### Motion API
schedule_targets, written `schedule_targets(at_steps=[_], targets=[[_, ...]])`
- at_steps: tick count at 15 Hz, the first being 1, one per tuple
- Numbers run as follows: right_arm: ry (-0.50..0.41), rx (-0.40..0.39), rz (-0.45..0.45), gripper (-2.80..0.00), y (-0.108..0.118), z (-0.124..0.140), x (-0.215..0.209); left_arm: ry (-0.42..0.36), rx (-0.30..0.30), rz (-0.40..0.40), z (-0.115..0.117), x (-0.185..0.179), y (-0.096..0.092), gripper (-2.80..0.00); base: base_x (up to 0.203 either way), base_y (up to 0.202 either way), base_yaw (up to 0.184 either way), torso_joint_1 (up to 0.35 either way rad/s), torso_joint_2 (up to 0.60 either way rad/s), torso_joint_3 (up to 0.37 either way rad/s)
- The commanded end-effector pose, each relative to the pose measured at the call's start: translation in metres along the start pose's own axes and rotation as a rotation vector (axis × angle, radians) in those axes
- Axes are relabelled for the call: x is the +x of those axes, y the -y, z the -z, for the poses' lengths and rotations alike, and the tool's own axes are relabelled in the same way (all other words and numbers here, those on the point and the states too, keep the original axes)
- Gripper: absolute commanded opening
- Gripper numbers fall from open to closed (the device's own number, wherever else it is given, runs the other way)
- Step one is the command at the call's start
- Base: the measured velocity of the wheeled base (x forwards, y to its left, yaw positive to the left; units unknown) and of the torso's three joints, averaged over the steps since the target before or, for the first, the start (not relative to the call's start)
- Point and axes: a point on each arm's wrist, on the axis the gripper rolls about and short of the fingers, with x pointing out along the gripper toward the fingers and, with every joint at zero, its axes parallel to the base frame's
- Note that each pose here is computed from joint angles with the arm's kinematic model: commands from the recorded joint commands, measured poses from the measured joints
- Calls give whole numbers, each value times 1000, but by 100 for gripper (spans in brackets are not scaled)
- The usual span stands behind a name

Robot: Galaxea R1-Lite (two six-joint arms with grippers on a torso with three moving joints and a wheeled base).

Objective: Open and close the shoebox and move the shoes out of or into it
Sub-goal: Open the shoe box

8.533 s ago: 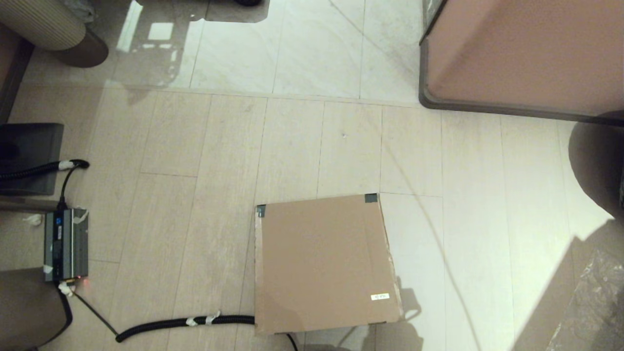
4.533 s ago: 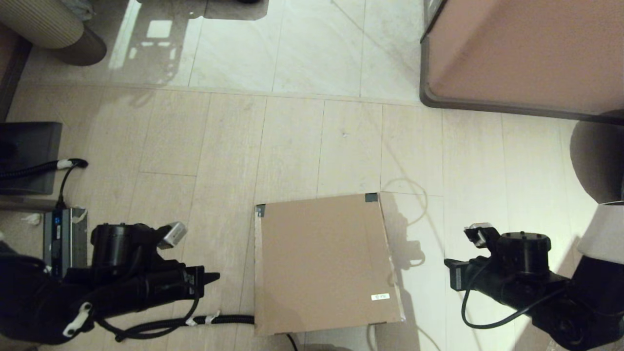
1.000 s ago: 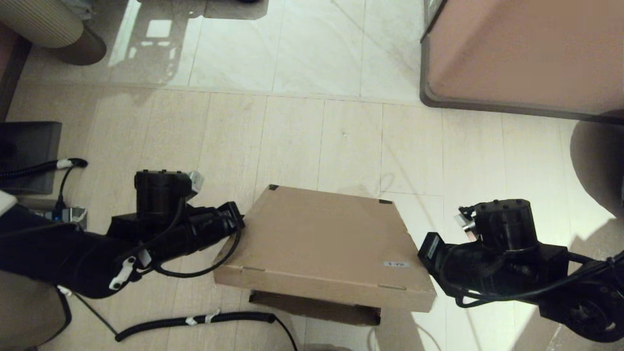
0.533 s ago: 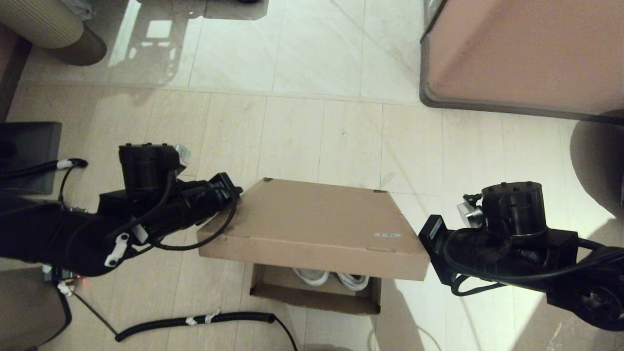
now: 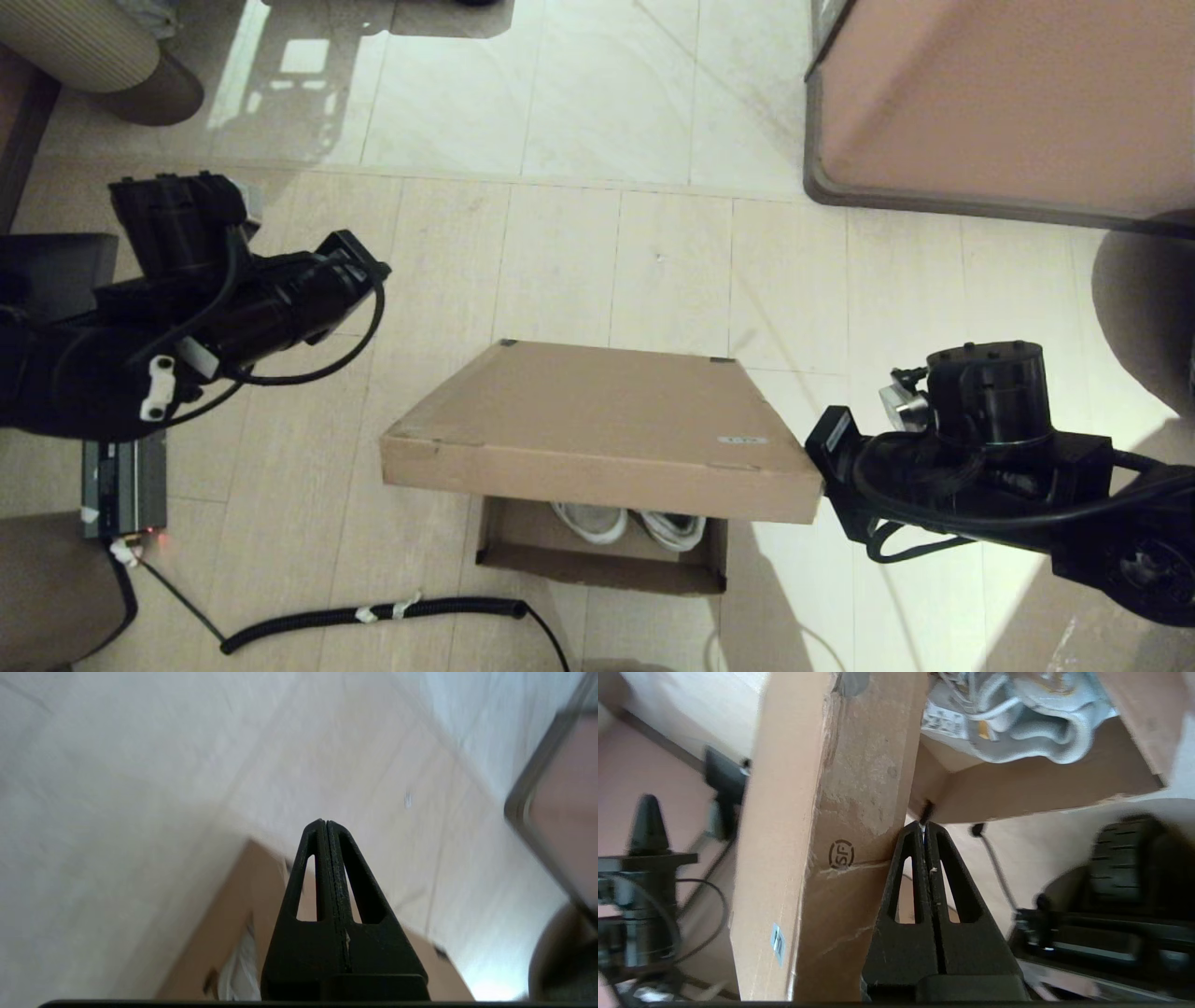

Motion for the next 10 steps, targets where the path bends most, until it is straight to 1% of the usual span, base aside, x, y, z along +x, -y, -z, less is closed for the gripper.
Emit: schedule_targets(at_steps=[1,2,4,6,8,9,10], targets=[[14,28,-41,-280,-10,-2,-7,66,-7,-24,-21,-3,-9,-280,0,0,0,0,0,0],[15,58,-49,-280,-12,-2,-9,76,-8,-36,-25,-6,-13,-280,0,0,0,0,0,0],[-5,137,-72,-280,-20,-2,-16,67,-9,-54,-23,-12,-18,-280,0,0,0,0,0,0],[-25,194,-106,-280,-30,-5,-20,56,-10,-70,-19,-16,-21,-280,0,0,0,0,0,0],[-18,218,-142,-280,-40,-9,-20,47,-12,-82,-16,-17,-24,-280,0,0,0,0,0,0],[-28,230,-165,-280,-46,-12,-21,45,-11,-84,-15,-17,-25,-280,0,0,0,0,0,0],[-56,239,-188,-280,-50,-14,-21,45,-11,-85,-15,-16,-25,-280,0,0,0,0,0,0]])
